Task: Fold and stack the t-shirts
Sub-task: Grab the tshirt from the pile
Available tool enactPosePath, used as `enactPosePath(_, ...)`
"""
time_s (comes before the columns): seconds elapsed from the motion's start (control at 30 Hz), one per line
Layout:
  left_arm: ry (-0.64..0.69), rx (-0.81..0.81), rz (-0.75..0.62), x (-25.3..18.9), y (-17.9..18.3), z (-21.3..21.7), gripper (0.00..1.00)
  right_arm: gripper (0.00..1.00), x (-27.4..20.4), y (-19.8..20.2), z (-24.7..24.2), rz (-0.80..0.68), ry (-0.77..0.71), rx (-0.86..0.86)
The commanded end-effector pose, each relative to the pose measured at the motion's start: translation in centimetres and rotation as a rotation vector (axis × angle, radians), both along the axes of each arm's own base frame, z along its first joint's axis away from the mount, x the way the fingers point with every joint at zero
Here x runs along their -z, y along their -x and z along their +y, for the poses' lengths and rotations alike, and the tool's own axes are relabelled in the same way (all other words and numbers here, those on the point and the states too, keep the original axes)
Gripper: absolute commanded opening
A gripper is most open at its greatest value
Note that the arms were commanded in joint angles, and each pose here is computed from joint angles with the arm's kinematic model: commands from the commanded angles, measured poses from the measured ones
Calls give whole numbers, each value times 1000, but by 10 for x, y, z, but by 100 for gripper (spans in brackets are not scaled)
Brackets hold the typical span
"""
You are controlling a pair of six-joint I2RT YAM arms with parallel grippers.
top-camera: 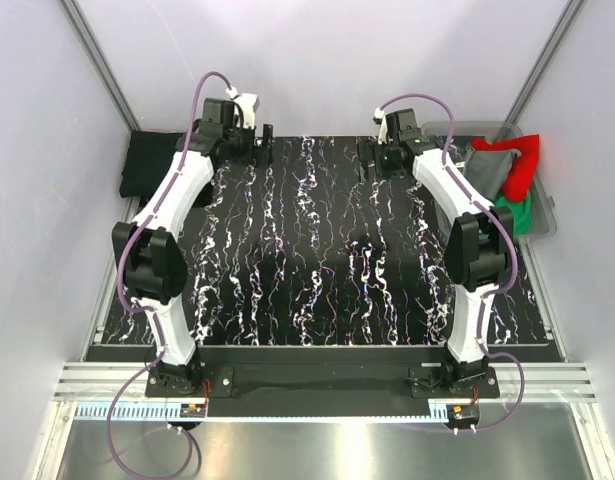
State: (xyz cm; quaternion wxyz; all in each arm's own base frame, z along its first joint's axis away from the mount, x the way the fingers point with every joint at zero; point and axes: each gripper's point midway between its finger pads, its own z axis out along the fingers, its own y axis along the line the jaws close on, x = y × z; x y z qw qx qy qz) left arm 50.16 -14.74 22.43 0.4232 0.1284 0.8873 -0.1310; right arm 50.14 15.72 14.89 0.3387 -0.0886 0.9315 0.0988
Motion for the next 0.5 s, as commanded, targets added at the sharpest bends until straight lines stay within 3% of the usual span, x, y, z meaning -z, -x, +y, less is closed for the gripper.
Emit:
enactPosePath(0.0, -31, 42, -85, -24, 7, -8, 99, 100, -82, -9, -28, -216, 72, 24)
enactPosePath(0.1, -104, 59, -93, -20, 21, -12, 99, 100, -107, -9, -63, -261, 113, 27)
enactPosePath(0.23, -194, 191, -86, -8, 57, -28, 99, 89, -124, -9, -132, -265, 88, 113)
enactPosePath(0.33, -165, 251, -47, -1, 73, -37, 99, 83, -114, -2, -206, -238, 145, 213)
enactPosePath(0.47, -199, 341, -44, 1, 86, -44, 96, 71, -85, 7, -252, -160, 166, 271)
